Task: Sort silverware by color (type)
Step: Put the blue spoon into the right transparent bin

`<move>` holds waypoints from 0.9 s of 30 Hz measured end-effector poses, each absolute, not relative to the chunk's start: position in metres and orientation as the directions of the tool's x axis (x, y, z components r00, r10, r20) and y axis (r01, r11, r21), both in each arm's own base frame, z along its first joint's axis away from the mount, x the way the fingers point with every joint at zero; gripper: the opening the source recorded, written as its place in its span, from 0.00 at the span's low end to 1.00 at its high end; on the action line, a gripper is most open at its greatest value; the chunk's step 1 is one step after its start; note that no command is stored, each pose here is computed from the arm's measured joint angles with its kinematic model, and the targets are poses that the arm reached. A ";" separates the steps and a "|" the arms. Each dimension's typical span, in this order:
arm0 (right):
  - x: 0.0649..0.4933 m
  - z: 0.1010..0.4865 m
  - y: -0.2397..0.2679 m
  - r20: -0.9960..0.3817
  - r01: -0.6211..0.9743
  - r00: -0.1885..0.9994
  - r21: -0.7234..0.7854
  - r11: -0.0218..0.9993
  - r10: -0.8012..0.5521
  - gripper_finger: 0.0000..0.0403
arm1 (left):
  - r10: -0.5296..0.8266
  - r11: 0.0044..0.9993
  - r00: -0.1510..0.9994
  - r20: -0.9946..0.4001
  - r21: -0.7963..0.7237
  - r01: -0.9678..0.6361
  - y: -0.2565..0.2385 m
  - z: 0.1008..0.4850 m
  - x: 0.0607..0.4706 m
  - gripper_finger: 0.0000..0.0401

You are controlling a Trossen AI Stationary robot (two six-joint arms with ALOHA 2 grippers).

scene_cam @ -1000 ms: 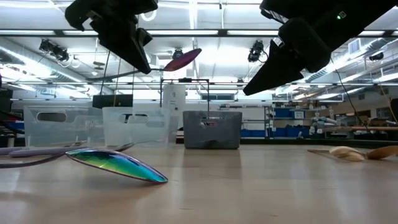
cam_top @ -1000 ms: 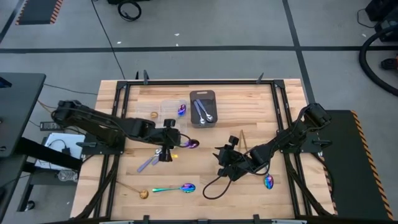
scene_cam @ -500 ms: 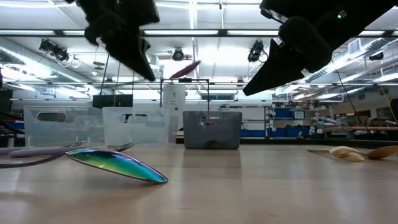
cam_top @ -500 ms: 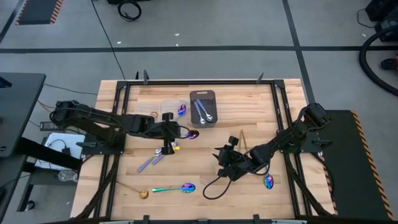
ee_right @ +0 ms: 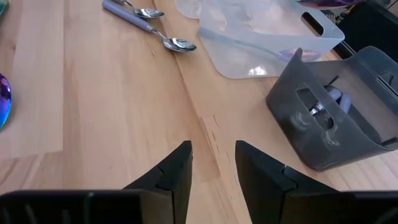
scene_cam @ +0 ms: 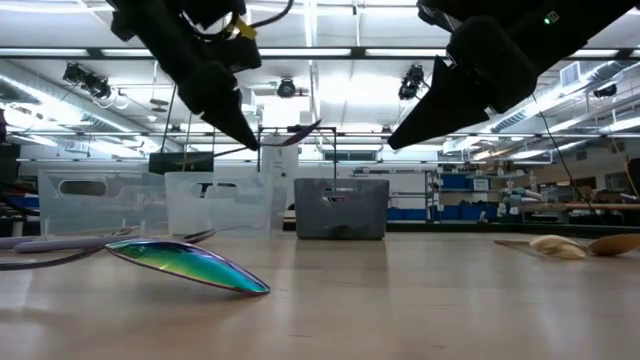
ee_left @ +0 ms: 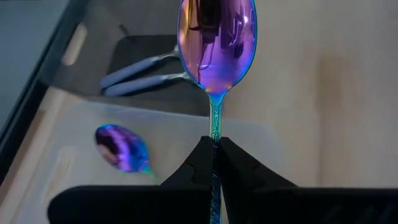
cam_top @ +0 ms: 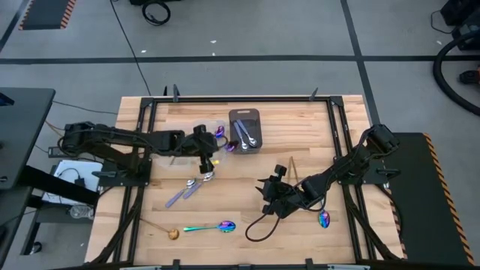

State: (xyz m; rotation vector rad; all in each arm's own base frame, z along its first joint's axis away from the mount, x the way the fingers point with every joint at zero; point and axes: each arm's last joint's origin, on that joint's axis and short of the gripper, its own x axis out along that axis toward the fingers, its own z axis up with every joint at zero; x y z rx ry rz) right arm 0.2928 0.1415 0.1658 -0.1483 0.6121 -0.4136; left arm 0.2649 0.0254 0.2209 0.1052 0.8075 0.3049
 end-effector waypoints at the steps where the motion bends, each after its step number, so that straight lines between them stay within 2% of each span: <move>1: 0.293 0.166 0.142 -0.527 0.332 0.740 -0.256 0.908 -0.418 0.33 | 0.316 0.948 0.648 -0.694 0.201 -0.247 0.029 0.221 0.265 0.05; 10: 0.293 0.166 0.142 -0.526 0.333 0.741 -0.252 0.909 -0.418 0.33 | 0.345 0.934 0.694 -0.632 0.156 -0.322 0.039 0.226 0.269 0.05; 14: 0.293 0.166 0.142 -0.525 0.331 0.743 -0.251 0.909 -0.416 0.33 | 0.344 0.933 0.731 -0.589 0.128 -0.336 0.037 0.215 0.268 0.05; 22: 0.292 0.165 0.142 -0.517 0.326 0.752 -0.249 0.912 -0.410 0.33 | 0.383 0.897 0.711 -0.589 0.054 -0.439 0.051 0.209 0.263 0.05; 27: 0.290 0.158 0.142 -0.503 0.295 0.779 -0.231 0.927 -0.373 0.33 | 0.425 0.824 0.647 -0.633 -0.026 -0.566 0.067 0.205 0.256 0.05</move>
